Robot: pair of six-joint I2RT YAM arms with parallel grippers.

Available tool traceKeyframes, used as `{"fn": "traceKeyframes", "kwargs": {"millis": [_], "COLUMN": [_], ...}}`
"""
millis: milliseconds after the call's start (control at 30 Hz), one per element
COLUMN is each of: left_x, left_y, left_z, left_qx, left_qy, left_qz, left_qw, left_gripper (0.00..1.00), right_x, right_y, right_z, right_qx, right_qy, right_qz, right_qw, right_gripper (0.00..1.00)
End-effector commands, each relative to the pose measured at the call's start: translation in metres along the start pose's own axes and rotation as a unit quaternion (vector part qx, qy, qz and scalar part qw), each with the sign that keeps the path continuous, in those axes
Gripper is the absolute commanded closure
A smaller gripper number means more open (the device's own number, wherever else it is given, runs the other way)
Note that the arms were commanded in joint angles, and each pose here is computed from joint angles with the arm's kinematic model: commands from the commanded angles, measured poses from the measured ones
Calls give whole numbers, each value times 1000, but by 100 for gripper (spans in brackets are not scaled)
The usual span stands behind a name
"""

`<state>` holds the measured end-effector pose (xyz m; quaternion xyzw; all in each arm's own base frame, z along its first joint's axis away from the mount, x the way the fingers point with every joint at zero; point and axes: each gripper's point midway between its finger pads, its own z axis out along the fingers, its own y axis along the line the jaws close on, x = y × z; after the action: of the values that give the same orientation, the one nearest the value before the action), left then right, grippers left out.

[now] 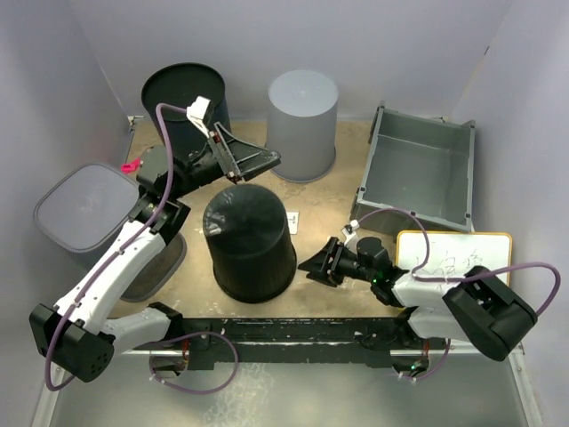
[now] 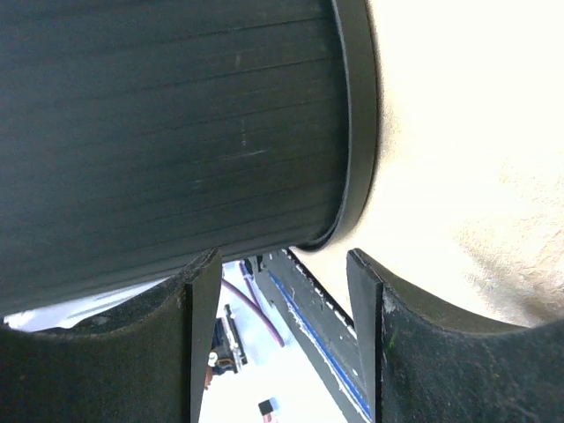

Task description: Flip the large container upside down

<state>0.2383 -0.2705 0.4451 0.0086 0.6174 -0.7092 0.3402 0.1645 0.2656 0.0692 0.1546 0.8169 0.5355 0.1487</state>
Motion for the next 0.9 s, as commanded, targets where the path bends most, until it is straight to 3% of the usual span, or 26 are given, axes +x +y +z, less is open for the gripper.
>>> {"fn": "traceKeyframes", "kwargs": {"millis": [0,267,500,600,700,800,867], "left_x": [-12,-10,-10,-12,-12,-12,-11], "left_y": [-33,-27,-25,-24,-21,-16,-9], "left_z": [4,12,20,20,21,23,25], "left_qx": [29,22,18,3,-2,-5,-14], "left_qy": [-17,-15,-10,-10,-8,-5,-3], "left_qz": [69,77,81,95,104,107,108], "left_qw": [997,997,997,995,995,994,994], "left_gripper": [44,44,44,44,44,44,44], "right_x": [-1,-2,30,5,-22,-69,-115], "right_y": [0,40,114,123,137,149,150], "right_z": [-1,34,90,84,67,31,-6], "right_qx": [28,1,-108,-95,-44,55,135], "right_qy": [7,3,78,38,-14,-99,-178], "right_qz": [-25,-92,-112,-148,-234,-321,-340], "right_qw": [999,996,985,984,971,940,913], "right_gripper": [39,39,43,43,40,34,29]}}
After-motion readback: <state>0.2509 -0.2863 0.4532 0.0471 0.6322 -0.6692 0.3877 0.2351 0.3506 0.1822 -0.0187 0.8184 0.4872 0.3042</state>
